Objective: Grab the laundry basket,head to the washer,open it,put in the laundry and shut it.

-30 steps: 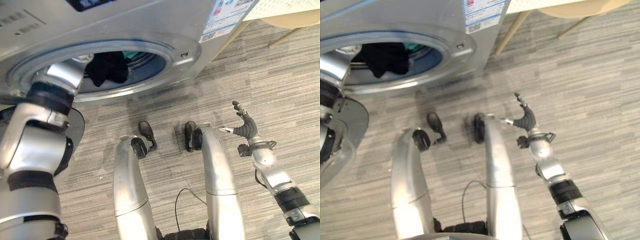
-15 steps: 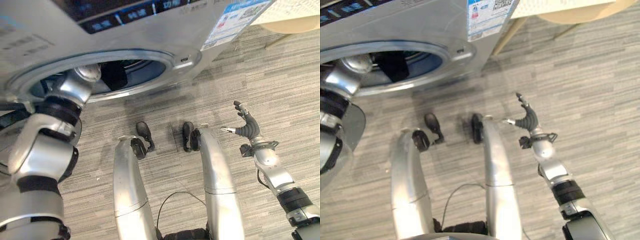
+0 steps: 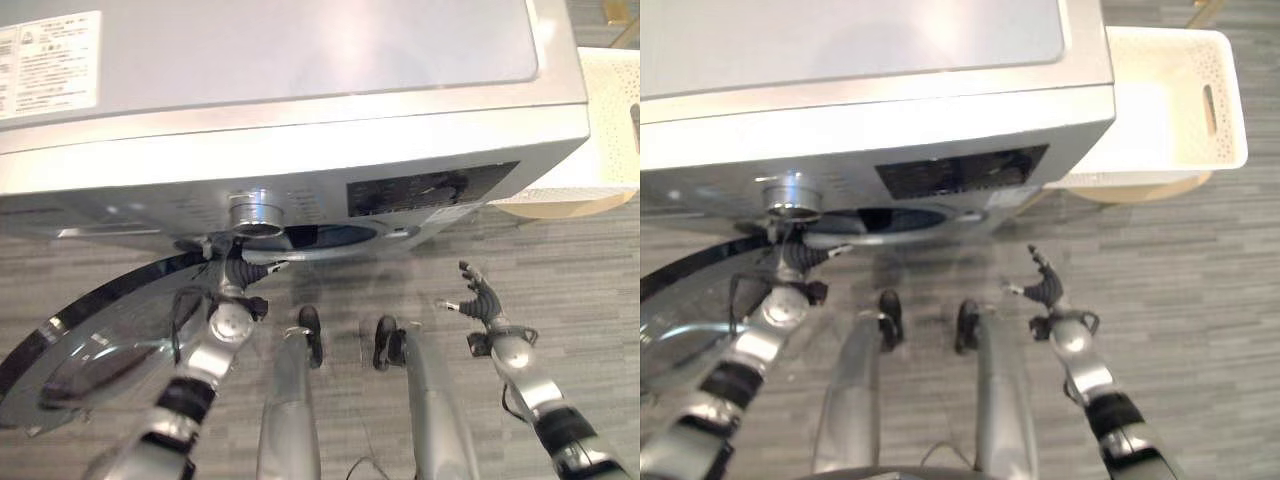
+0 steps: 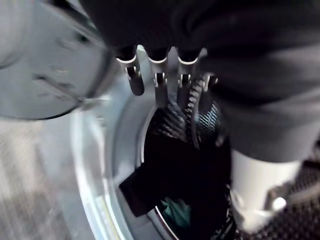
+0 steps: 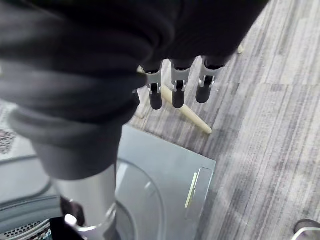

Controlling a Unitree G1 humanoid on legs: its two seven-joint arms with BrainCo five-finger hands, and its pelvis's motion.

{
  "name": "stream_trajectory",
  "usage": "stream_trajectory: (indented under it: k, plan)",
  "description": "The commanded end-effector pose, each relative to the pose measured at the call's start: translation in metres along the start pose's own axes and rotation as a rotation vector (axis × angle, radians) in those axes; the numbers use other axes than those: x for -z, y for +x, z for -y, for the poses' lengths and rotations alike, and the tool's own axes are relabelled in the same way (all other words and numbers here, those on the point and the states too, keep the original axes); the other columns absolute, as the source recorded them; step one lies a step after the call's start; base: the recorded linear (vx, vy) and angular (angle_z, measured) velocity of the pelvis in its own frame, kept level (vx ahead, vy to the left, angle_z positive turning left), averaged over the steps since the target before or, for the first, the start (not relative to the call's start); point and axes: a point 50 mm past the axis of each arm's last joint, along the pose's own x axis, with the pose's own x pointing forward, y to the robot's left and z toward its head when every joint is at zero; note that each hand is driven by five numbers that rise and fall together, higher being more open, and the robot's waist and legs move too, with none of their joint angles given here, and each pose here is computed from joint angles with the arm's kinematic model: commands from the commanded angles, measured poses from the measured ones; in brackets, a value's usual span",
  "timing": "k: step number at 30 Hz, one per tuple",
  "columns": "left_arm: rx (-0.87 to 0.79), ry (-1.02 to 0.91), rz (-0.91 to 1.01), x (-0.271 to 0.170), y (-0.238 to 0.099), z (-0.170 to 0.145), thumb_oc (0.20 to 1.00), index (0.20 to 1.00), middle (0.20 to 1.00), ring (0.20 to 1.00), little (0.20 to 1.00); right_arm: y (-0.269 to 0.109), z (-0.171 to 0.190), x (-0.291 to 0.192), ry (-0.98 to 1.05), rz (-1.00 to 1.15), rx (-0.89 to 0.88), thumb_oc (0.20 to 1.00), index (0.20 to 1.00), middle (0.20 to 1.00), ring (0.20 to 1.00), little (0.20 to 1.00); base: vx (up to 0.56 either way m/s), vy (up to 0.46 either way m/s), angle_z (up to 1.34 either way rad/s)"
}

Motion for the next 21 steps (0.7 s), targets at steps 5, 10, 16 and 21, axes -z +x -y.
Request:
stream_trajectory:
  k: [5, 10, 16, 21]
  plan:
    - [0.021, -0.062, -0.214, 0.059, -0.035, -0.010, 1.000, 1.000, 1.000, 1.000, 1.000, -0.028, 0.006, 0.053, -0.057, -0.179, -0.019, 1.000, 1.000, 1.000, 1.000, 1.000, 0.12, 0.084, 0.13]
    - [0.040, -0.026, -0.401, 0.101, -0.068, -0.012, 1.000, 1.000, 1.000, 1.000, 1.000, -0.046, 0.000, 0.082, -0.049, -0.307, -0.046, 1.000, 1.000, 1.000, 1.000, 1.000, 0.16, 0.121, 0.01]
    - [0.046, 0.019, -0.505, 0.123, -0.085, -0.013, 1.000, 1.000, 1.000, 1.000, 1.000, -0.060, -0.007, 0.099, -0.049, -0.386, -0.065, 1.000, 1.000, 1.000, 1.000, 1.000, 0.09, 0.167, -0.21]
    - [0.015, 0.062, -0.436, 0.109, -0.063, -0.025, 1.000, 1.000, 1.000, 1.000, 1.000, -0.057, -0.016, 0.098, -0.048, -0.395, -0.084, 1.000, 1.000, 1.000, 1.000, 1.000, -0.26, 0.084, -0.32]
